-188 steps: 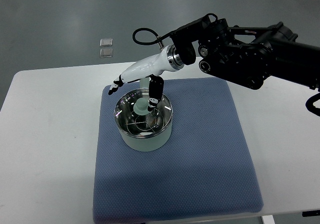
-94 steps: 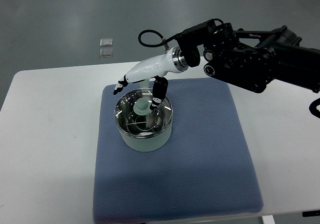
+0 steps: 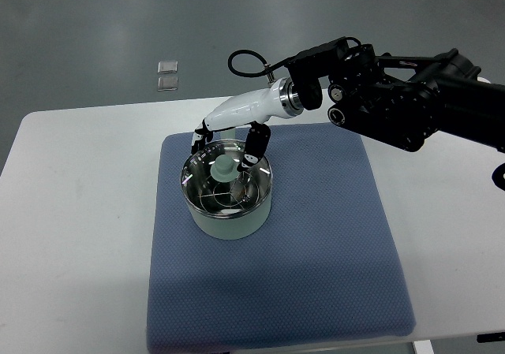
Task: Open lid and place right of pot
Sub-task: 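Lower the right hand and close its fingers around the green lid knob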
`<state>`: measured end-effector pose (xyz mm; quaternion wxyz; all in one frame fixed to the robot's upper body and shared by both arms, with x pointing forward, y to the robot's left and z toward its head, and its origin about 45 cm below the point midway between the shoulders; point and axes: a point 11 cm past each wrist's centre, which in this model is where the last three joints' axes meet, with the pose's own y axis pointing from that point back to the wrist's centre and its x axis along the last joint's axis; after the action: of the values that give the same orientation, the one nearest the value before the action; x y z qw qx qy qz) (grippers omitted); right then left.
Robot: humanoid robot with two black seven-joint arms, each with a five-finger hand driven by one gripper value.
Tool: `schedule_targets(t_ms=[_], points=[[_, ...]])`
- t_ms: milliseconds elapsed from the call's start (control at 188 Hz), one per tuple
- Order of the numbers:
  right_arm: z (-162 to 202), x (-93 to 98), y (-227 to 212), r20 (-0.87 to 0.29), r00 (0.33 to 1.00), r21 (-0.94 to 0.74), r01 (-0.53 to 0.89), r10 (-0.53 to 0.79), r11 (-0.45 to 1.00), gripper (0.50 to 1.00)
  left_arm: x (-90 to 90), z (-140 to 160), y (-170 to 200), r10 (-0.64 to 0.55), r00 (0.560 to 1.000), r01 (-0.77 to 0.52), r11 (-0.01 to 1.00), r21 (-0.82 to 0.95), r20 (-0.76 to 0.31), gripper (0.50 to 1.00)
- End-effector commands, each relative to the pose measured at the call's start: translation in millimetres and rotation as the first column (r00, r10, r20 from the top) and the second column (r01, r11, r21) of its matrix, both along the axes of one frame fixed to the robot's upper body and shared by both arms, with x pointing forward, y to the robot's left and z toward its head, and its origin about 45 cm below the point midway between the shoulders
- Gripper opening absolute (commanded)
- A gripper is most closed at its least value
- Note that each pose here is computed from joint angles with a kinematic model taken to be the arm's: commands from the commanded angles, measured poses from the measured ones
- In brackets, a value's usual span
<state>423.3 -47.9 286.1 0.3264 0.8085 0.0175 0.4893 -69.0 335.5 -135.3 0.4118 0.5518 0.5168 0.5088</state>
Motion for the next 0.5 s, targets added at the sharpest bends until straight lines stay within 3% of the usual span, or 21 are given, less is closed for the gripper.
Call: schedule_targets(t_ms=[0, 127, 191, 493], points=[[-0.3, -0.4, -0.1, -0.003, 1.0, 0.003, -0.002, 0.002, 1.0, 0.795, 0.0, 0.0, 0.0, 0.0, 1.0, 0.0, 1.0, 0.0, 0.0, 1.0], [-1.0, -1.5, 0.9, -0.006, 1.0, 0.005, -0.007, 0.007, 1.0, 0.793, 0.0, 0.0, 0.0, 0.0, 1.0, 0.0, 1.0, 0.0, 0.0, 1.0], [-1.0, -1.5, 0.9, -0.006, 1.0, 0.005, -0.007, 0.007, 1.0, 0.766, 0.0, 0.0, 0.0, 0.0, 1.0, 0.0, 1.0, 0.0, 0.0, 1.0], [-3.7, -2.2, 0.1, -0.011, 1.0, 0.004, -0.005, 0.005, 1.0, 0.762, 0.0, 0.0, 0.0, 0.0, 1.0, 0.0, 1.0, 0.0, 0.0, 1.0]])
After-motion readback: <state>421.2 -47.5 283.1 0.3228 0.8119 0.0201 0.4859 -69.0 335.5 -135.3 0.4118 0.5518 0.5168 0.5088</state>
